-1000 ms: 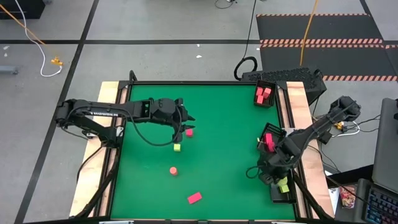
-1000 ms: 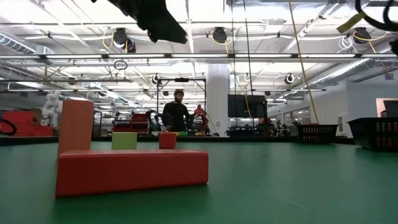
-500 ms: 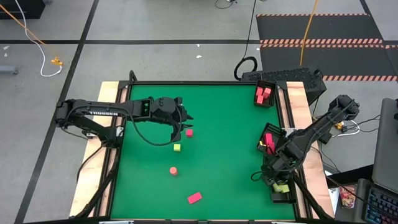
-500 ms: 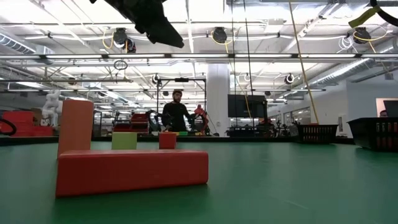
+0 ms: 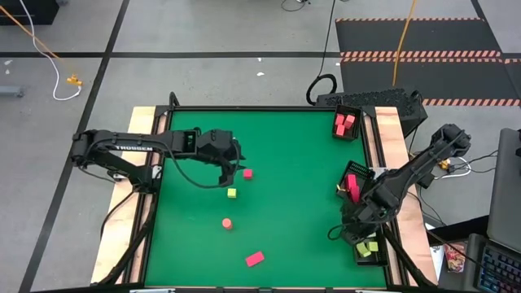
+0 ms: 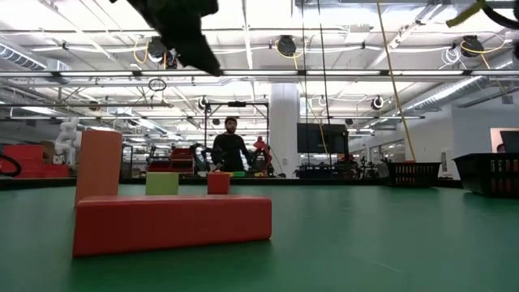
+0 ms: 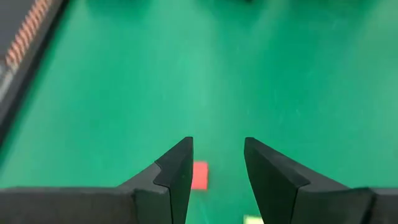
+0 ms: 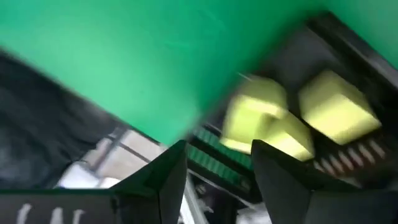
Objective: Sort & place blocks by color
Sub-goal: Put the top red block into the middle right black bin
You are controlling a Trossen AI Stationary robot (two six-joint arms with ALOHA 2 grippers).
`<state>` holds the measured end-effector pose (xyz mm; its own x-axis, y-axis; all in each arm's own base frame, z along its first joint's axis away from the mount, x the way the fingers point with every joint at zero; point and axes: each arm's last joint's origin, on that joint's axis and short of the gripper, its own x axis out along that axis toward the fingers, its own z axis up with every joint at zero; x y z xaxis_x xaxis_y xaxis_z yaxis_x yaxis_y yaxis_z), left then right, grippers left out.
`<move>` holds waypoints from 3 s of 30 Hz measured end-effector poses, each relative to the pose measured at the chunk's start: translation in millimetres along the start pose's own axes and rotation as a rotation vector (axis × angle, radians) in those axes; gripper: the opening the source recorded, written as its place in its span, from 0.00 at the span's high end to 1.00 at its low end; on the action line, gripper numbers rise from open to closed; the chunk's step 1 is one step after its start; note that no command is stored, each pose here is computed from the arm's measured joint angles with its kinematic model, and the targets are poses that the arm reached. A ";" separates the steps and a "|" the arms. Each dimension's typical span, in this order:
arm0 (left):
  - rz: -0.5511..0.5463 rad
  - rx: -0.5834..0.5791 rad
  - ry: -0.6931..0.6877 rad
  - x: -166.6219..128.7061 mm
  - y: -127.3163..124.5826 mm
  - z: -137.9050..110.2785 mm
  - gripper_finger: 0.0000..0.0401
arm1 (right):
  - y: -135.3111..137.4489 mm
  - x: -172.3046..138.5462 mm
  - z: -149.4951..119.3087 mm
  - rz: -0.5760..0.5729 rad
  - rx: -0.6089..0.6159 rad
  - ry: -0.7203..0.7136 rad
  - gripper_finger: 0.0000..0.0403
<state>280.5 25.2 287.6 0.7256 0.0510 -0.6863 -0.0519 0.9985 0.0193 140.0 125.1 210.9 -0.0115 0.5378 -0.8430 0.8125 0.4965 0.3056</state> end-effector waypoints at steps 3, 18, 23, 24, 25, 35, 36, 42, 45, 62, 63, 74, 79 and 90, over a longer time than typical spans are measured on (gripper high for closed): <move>0.013 -0.054 0.084 -3.8 0.0 -8.5 0.63 | 8.8 -6.5 2.4 0.132 -0.090 -0.111 0.57; 0.017 -0.077 0.102 4.6 -9.4 -24.8 0.63 | 60.8 -44.8 37.0 0.321 -0.807 -1.136 0.57; -0.061 -0.101 0.014 13.8 -14.8 -32.1 0.63 | 72.1 -31.3 67.8 0.168 -0.883 -1.190 0.57; -0.070 -0.108 0.024 13.6 -15.2 -36.0 0.63 | 74.2 -28.2 74.4 0.149 -0.904 -1.184 0.56; -0.073 -0.118 0.028 13.5 -15.8 -38.7 0.63 | 75.8 -25.0 80.7 0.126 -0.925 -1.179 0.55; -0.086 -0.188 -0.177 -6.4 -16.1 -61.7 0.63 | 92.9 -31.0 131.7 0.030 -1.009 -1.191 0.38; -0.083 -0.189 -0.202 -9.6 -15.9 -63.8 0.63 | 96.5 -33.9 136.7 0.019 -1.012 -1.196 0.37; -0.059 -0.225 -0.296 -27.3 -14.1 -72.1 0.63 | 117.8 -49.3 171.5 -0.070 -1.013 -1.196 0.35; -0.056 -0.223 -0.317 -31.8 -14.0 -72.9 0.63 | 125.5 -52.7 191.5 -0.123 -1.007 -1.194 0.36; -0.034 -0.150 -0.392 -43.0 -13.6 -68.9 0.63 | 119.4 -27.1 269.7 -0.085 -0.914 -1.205 0.36; -0.035 -0.150 -0.397 -43.5 -13.6 -68.6 0.63 | 118.1 -23.3 272.7 -0.101 -0.917 -1.197 0.36; -0.040 -0.155 -0.459 -46.1 -13.4 -63.1 0.63 | 110.3 -22.2 291.9 -0.113 -0.923 -1.228 0.37; -0.040 -0.156 -0.463 -46.3 -13.4 -62.8 0.63 | 111.9 -22.6 292.7 -0.074 -0.953 -1.228 0.37; -0.043 -0.170 -0.446 -45.6 -13.5 -64.2 0.63 | 110.0 -12.4 301.6 -0.066 -0.946 -1.231 0.37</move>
<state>204.0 8.0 272.0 0.9514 0.0511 -0.3037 -0.0999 0.9841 -0.1471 405.4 -32.5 121.5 0.8229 -0.1377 -0.5512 0.1736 0.9847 0.0132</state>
